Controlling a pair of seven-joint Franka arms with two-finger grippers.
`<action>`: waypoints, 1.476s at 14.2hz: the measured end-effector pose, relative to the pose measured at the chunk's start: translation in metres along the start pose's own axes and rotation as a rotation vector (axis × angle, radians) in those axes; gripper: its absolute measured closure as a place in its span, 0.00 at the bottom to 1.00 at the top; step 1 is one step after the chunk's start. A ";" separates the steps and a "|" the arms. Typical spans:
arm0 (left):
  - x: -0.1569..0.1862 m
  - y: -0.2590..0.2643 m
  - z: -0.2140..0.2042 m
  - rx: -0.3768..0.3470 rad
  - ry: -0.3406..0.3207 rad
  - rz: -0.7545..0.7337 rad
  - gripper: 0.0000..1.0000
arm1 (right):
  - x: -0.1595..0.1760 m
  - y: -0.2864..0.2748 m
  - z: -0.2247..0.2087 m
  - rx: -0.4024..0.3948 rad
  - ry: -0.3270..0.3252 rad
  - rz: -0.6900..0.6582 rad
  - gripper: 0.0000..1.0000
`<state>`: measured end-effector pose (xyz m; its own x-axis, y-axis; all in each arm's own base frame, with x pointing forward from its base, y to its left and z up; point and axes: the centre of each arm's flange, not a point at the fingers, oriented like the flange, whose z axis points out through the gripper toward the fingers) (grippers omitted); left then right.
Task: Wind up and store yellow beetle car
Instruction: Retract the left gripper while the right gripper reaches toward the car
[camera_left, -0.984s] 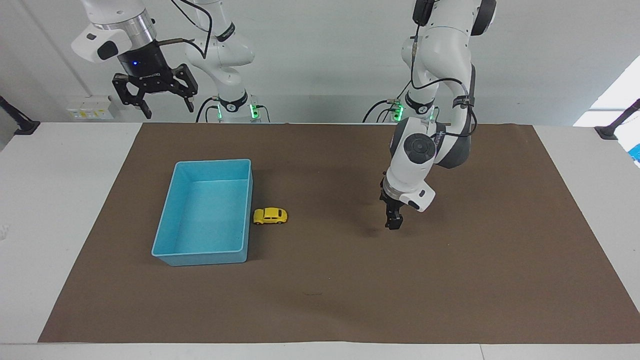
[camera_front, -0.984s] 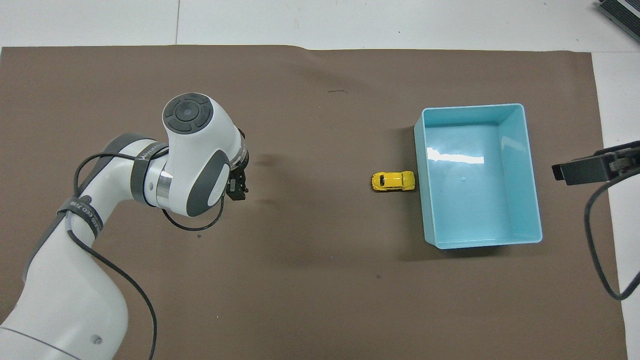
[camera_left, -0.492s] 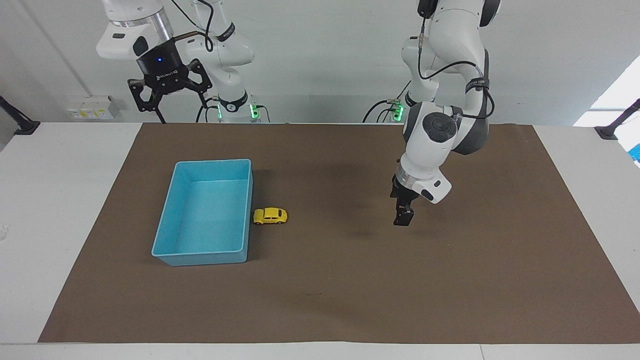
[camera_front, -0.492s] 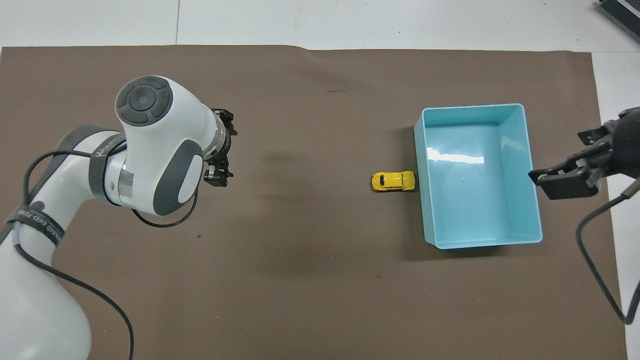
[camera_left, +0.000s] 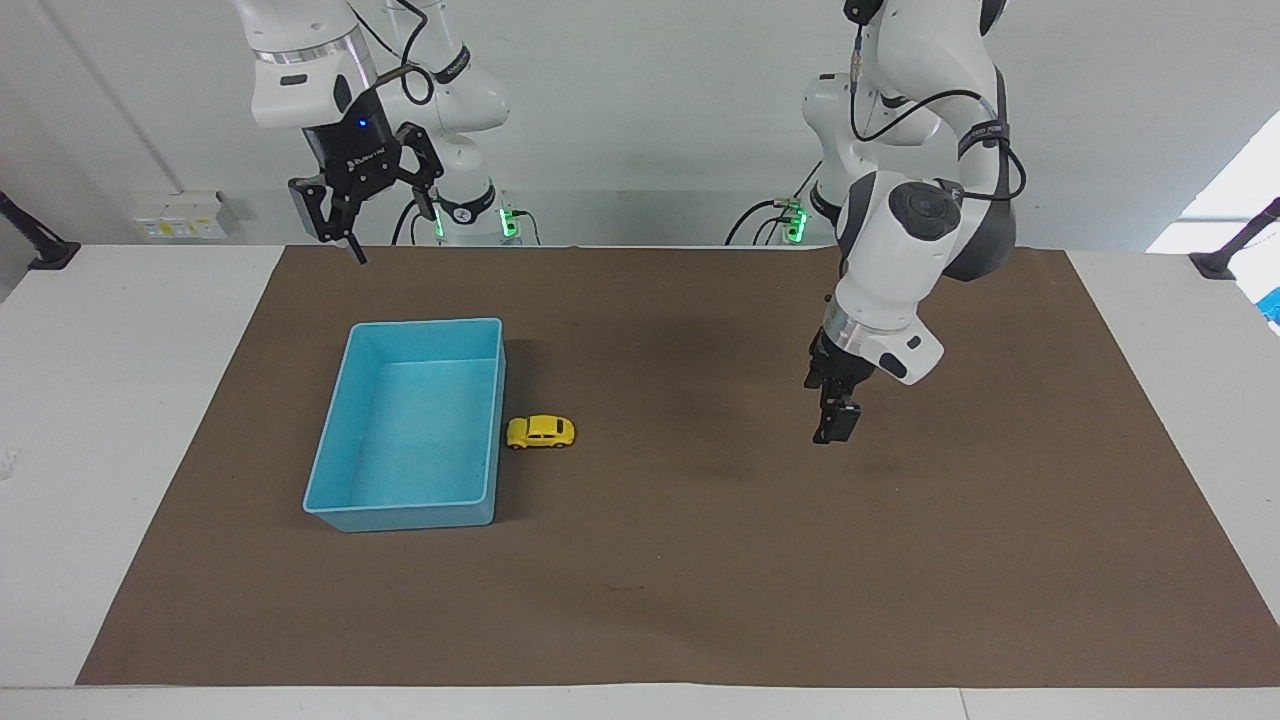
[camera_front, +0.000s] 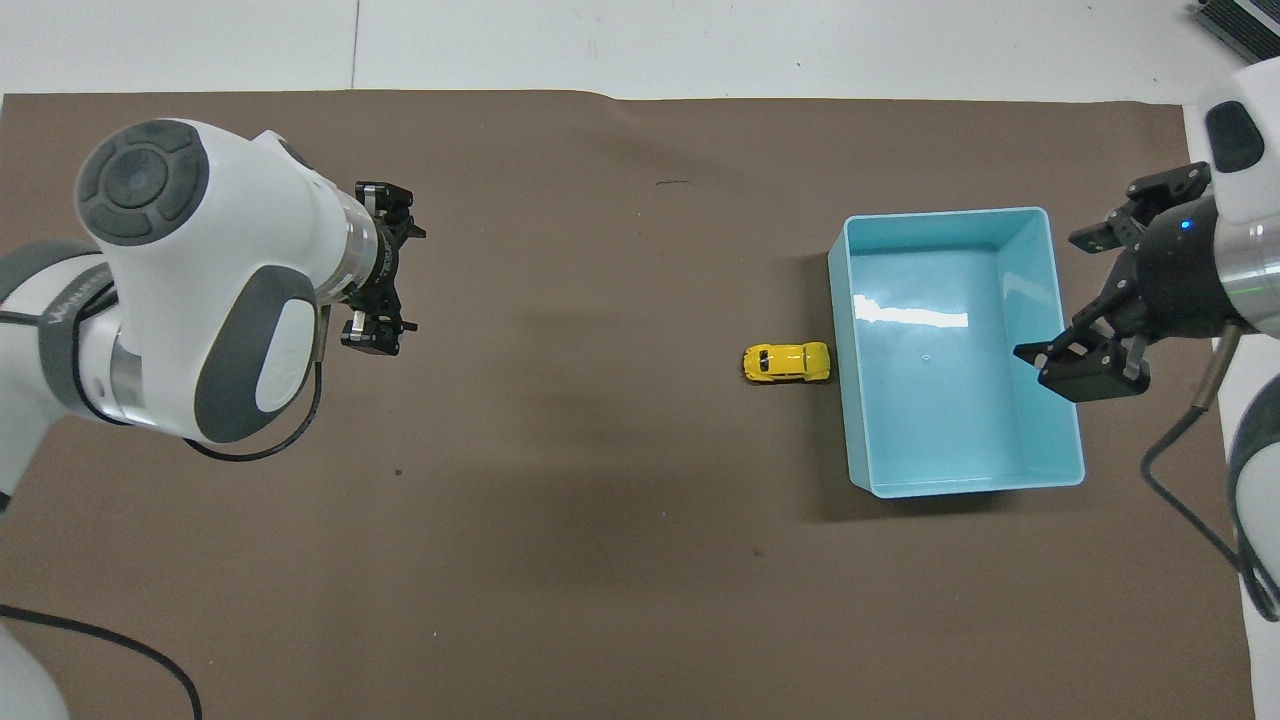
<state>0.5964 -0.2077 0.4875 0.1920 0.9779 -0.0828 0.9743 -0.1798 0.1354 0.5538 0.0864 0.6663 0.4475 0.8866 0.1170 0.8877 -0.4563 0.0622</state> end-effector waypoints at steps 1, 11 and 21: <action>0.007 -0.003 -0.007 0.017 0.002 0.042 0.00 | 0.000 0.000 0.001 0.001 -0.001 -0.042 0.00; 0.090 -0.017 -0.054 0.044 0.006 0.420 0.00 | 0.060 -0.007 0.076 0.086 -0.037 -0.254 0.00; 0.138 -0.033 -0.087 0.048 0.005 0.810 0.00 | 0.097 0.004 0.144 0.082 -0.024 -0.328 0.00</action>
<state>0.5808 -0.0578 0.5571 0.8396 0.5426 0.0270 0.5370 -0.8365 0.1092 0.6166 0.1811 0.5355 0.1380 0.9872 0.0804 0.9902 -0.1395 0.0124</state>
